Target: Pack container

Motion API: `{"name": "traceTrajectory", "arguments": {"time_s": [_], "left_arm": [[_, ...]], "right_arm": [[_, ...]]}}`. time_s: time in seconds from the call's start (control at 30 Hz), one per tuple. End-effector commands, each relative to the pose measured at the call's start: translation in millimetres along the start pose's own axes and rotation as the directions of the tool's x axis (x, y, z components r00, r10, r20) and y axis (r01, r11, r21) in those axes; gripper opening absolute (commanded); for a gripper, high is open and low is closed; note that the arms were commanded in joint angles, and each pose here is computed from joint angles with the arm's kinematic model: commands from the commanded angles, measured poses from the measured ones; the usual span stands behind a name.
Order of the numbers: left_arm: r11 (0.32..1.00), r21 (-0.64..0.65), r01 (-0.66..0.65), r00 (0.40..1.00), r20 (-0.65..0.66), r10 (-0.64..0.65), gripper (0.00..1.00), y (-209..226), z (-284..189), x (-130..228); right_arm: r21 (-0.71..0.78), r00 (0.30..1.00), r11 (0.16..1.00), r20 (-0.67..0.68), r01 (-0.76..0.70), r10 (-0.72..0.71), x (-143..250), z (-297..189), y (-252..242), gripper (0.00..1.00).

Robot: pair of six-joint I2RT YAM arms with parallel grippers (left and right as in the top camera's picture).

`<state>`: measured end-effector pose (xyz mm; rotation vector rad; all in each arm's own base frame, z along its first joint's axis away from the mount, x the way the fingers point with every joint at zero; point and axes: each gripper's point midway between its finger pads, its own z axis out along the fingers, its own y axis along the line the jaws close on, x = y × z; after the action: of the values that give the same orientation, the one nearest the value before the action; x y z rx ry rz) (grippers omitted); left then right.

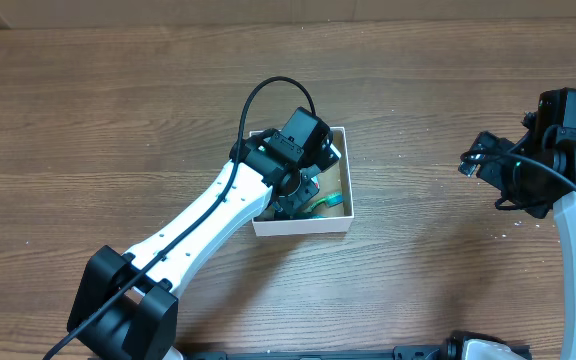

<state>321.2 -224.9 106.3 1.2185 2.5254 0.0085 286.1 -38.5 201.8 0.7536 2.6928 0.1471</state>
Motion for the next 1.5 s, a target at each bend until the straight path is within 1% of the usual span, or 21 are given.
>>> {"name": "traceTrajectory", "arguments": {"time_s": [0.0, 0.03, 0.13, 0.27, 0.3, 0.37, 0.43, 0.5, 0.6, 0.67, 0.7, 0.73, 0.77, 0.83, 0.93, 1.0, 1.07, 1.13, 1.2, 1.33, 1.47], "left_arm": [[1.000, -0.022, -0.012, 1.000, 0.006, 0.012, 0.55, 6, -1, -2], [1.000, -0.022, -0.008, 1.000, 0.008, 0.008, 0.58, 6, -2, -2], [1.000, -0.029, 0.004, 0.999, 0.033, -0.003, 0.57, 8, -13, -5], [0.997, -0.047, 0.065, 0.990, 0.125, -0.059, 0.58, 13, -48, -13], [0.995, -0.053, 0.090, 0.983, 0.168, -0.080, 0.59, 14, -67, -14], [0.990, -0.059, 0.130, 0.970, 0.213, -0.115, 0.59, 16, -91, -11], [0.977, -0.086, 0.195, 0.955, 0.245, -0.169, 0.60, 24, -111, -5], [0.950, -0.127, 0.286, 0.930, 0.277, -0.243, 0.65, 39, -129, 6], [0.878, -0.170, 0.447, 0.868, 0.319, -0.380, 0.80, 71, -149, 27], [0.817, -0.176, 0.549, 0.815, 0.327, -0.478, 0.86, 92, -153, 43], [0.770, -0.179, 0.613, 0.776, 0.324, -0.542, 0.89, 104, -153, 54], [0.742, -0.179, 0.646, 0.751, 0.322, -0.577, 0.97, 111, -152, 61], [0.706, -0.172, 0.687, 0.717, 0.317, -0.620, 1.00, 120, -150, 68], [0.650, -0.131, 0.748, 0.655, 0.303, -0.692, 1.00, 136, -143, 80], [0.605, -0.120, 0.787, 0.612, 0.277, -0.741, 1.00, 151, -133, 92], [0.586, -0.123, 0.801, 0.597, 0.253, -0.762, 1.00, 157, -125, 99], [0.580, -0.130, 0.804, 0.593, 0.238, -0.769, 1.00, 160, -118, 100], [0.576, -0.155, 0.803, 0.595, 0.251, -0.763, 1.00, 168, -114, 99], [0.568, -0.187, 0.801, 0.598, 0.249, -0.762, 1.00, 171, -114, 105], [0.576, -0.144, 0.805, 0.591, 0.287, -0.754, 1.00, 166, -131, 100], [0.587, -0.115, 0.801, 0.583, 0.368, -0.724, 1.00, 157, -161, 100]], "right_arm": [[-0.011, 1.000, 1.000, 0.008, 0.007, -0.007, 0, -2, 2, 1.00], [-0.011, 1.000, 1.000, 0.007, 0.007, -0.007, 0, -2, 2, 1.00], [-0.011, 1.000, 1.000, 0.008, 0.007, -0.007, 0, -2, 2, 1.00], [-0.007, 1.000, 1.000, 0.001, 0.013, -0.013, 2, -2, 1, 1.00], [-0.008, 1.000, 1.000, 0.002, 0.029, -0.029, 2, -2, 2, 1.00], [-0.014, 0.999, 0.999, 0.012, 0.036, -0.036, 0, -2, 4, 1.00], [-0.031, 0.997, 0.997, 0.033, 0.077, -0.076, -3, -3, 14, 1.00], [-0.056, 0.989, 0.988, 0.062, 0.141, -0.137, -5, -3, 30, 1.00], [-0.110, 0.952, 0.951, 0.137, 0.289, -0.274, -7, -5, 68, 1.00], [-0.147, 0.924, 0.922, 0.194, 0.358, -0.328, -8, -8, 95, 1.00], [-0.154, 0.912, 0.911, 0.225, 0.382, -0.344, -10, -9, 106, 1.00], [-0.154, 0.903, 0.905, 0.246, 0.396, -0.353, -12, -9, 112, 1.00], [-0.153, 0.890, 0.897, 0.277, 0.414, -0.363, -16, -9, 122, 1.00], [-0.151, 0.869, 0.884, 0.313, 0.443, -0.382, -24, -4, 135, 1.00], [-0.152, 0.859, 0.876, 0.332, 0.457, -0.390, -31, 3, 143, 1.00], [-0.162, 0.847, 0.873, 0.374, 0.460, -0.377, -42, 3, 152, 1.00], [-0.171, 0.837, 0.869, 0.407, 0.464, -0.366, -48, -1, 157, 1.00], [-0.176, 0.824, 0.863, 0.434, 0.474, -0.364, -53, -5, 162, 1.00], [-0.174, 0.820, 0.860, 0.438, 0.479, -0.369, -53, -6, 162, 1.00], [-0.185, 0.855, 0.884, 0.399, 0.429, -0.331, -41, -14, 150, 1.00], [-0.171, 0.875, 0.921, 0.410, 0.351, -0.257, -34, -34, 131, 1.00]]}}
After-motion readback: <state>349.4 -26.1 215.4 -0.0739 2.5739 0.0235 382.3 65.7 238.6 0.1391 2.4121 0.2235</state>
